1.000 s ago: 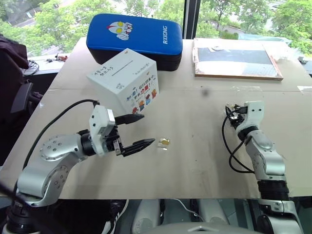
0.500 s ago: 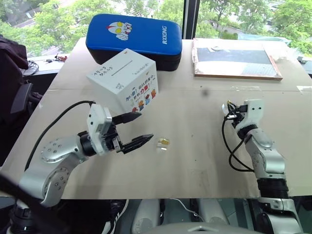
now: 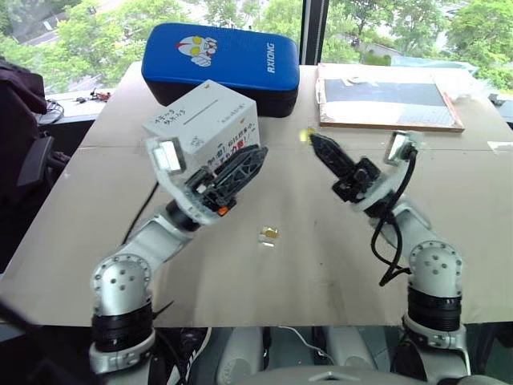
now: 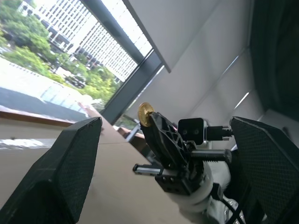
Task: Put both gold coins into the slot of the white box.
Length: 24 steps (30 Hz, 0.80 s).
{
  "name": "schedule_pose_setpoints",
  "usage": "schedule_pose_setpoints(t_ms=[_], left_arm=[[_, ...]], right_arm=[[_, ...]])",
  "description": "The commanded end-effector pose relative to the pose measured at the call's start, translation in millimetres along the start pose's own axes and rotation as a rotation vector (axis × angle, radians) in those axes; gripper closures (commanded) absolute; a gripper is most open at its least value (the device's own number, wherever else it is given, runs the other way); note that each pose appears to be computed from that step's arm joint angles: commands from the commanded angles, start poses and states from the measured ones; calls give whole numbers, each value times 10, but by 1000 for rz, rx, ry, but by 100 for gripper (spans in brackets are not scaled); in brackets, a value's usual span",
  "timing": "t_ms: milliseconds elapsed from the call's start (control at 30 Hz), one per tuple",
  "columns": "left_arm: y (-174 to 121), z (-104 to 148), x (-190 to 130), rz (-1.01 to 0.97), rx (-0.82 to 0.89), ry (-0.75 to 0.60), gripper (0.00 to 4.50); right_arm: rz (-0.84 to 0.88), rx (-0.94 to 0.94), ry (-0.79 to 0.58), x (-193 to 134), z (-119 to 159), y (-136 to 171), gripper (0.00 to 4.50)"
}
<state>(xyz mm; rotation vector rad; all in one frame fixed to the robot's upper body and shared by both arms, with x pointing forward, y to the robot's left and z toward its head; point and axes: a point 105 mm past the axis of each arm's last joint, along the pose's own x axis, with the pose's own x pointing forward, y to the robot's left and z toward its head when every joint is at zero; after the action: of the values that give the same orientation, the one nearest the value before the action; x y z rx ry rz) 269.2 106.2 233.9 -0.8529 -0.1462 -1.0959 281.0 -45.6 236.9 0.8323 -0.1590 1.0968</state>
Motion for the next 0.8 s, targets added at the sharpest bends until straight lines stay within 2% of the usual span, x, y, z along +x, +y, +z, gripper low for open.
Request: schedule_pose_setpoints(t_ms=[33, 133, 233, 433, 467, 500, 700, 800], left_arm=[[-116, 64, 66, -64, -90, -73, 0], [-160, -57, 95, -99, -136, -44, 0], [-187, -82, 117, -120, -179, -60, 81], [-185, -58, 124, -126, -205, -93, 372], [-182, -61, 121, -124, -201, -87, 437], [-185, -78, 118, -126, -198, -74, 448], [-195, -149, 110, -130, -189, -31, 448], [-50, -45, 116, -50, -110, -34, 450]], right_arm=[[112, 45, -1, 55, 34, 262, 445], [142, 73, 16, 71, -7, 322, 445], [159, 90, 32, 95, -52, 352, 450], [174, 102, 45, 113, -95, 383, 450], [173, 102, 46, 114, -97, 382, 450], [174, 101, 44, 116, -95, 384, 450], [188, 95, 58, 112, -109, 400, 450], [198, 87, 74, 88, -121, 412, 356]])
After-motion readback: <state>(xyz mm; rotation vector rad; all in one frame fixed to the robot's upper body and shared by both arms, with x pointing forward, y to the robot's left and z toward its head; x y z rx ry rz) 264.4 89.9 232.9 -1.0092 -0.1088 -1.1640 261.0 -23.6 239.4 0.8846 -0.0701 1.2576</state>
